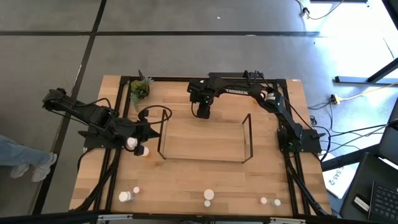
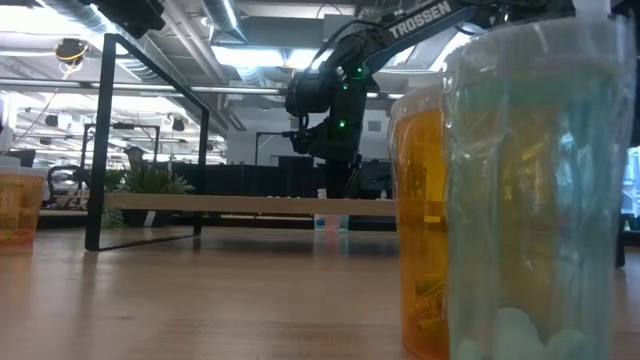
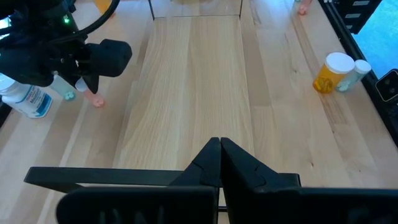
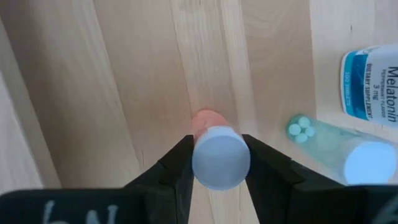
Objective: Pick and place medicine bottles onto shelf by color
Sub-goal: Move the middle right pill bottle on the shelf
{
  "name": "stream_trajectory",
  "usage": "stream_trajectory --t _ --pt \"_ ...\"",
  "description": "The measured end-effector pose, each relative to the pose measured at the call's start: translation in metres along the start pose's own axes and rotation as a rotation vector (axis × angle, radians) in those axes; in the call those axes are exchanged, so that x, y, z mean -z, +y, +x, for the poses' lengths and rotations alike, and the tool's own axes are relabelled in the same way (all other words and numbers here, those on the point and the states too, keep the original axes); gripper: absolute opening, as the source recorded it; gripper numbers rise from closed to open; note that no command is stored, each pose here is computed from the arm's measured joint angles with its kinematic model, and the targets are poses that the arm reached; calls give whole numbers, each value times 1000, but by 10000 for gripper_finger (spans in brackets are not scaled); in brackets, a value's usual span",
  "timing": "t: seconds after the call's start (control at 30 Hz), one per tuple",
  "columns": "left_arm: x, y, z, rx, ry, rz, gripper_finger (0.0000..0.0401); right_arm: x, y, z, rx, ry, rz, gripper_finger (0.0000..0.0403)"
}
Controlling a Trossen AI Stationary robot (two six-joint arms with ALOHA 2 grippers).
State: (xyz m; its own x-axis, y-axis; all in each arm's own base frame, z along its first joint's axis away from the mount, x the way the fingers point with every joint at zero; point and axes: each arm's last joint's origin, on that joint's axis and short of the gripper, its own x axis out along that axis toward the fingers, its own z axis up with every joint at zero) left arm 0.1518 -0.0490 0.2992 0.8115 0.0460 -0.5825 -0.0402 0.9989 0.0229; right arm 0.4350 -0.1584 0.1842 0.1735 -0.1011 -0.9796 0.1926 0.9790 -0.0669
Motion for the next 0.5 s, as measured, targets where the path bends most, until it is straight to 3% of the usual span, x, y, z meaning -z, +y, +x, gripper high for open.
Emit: stream_trajectory --t 0.2,0.5 --pt "0 0 0 0 0 0 0 1 3 -5 5 8 -27 114" --pt "0 0 0 0 0 0 0 -8 28 -48 25 21 -119 120"
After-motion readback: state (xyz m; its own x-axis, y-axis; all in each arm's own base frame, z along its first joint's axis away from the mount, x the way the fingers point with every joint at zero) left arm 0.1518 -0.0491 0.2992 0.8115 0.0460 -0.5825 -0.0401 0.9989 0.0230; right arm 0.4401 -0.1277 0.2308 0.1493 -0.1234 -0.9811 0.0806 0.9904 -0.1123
